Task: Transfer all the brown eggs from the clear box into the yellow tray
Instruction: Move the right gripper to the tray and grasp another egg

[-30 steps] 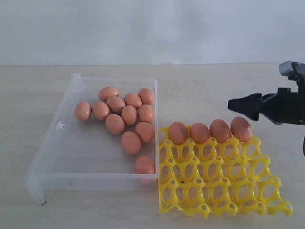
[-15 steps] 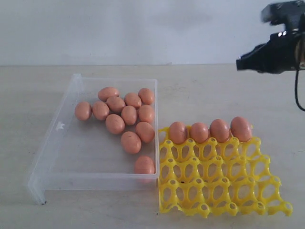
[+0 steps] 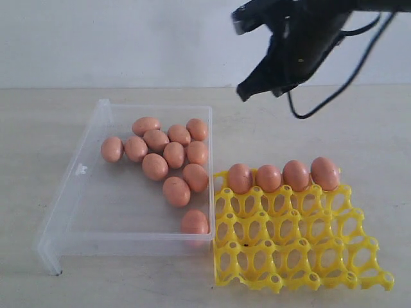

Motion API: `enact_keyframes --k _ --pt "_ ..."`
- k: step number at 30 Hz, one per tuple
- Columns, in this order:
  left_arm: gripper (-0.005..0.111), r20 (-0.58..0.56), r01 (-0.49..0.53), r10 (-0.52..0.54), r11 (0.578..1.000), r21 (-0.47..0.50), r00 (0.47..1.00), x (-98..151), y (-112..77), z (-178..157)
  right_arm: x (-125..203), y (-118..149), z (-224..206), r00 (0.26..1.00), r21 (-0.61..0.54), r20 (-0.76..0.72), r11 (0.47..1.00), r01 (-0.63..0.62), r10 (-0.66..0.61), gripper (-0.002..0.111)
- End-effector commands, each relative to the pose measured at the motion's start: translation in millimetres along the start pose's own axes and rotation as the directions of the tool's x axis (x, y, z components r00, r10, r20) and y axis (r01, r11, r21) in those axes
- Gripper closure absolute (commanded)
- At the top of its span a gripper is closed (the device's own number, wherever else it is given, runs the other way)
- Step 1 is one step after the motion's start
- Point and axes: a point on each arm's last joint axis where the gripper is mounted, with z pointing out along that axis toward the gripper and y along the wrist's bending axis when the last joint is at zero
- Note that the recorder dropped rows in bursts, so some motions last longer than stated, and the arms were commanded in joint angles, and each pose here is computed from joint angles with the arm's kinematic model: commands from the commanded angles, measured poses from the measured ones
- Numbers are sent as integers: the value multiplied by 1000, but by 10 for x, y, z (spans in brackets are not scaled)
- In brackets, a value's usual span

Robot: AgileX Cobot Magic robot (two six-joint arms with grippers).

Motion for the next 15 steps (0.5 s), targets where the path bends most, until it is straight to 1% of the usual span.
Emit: enact_keyframes --k 1,2,5,7,9,10,12,13,15 --pt "111 4 1 -1 1000 5 1000 -4 -3 3 -240 438 12 970 -149 -211 985 86 -117 107" --pt "111 4 1 -1 1000 5 1000 -4 -3 3 -291 517 23 971 -168 -201 981 95 -128 107" --pt "111 4 1 -1 1000 5 1000 -4 -3 3 -431 788 126 967 -196 -116 959 203 -228 107" --pt "111 4 1 -1 1000 5 1000 -4 -3 3 -467 968 225 962 -205 -72 947 245 -265 107" --pt "111 4 1 -1 1000 5 1000 -4 -3 3 -451 1117 319 955 -221 -74 938 267 -289 106" --pt "111 4 1 -1 1000 5 1000 -4 -3 3 -431 1200 366 949 -234 -84 932 277 -303 103" --pt "111 4 1 -1 1000 5 1000 -4 -3 3 -392 1344 438 934 -263 -95 913 311 -345 92" --pt "111 4 1 -1 1000 5 1000 -4 -3 3 -373 1397 475 921 -274 -97 900 340 -377 82" --pt "111 4 1 -1 1000 5 1000 -4 -3 3 -358 1472 524 914 -282 -95 892 354 -393 61"
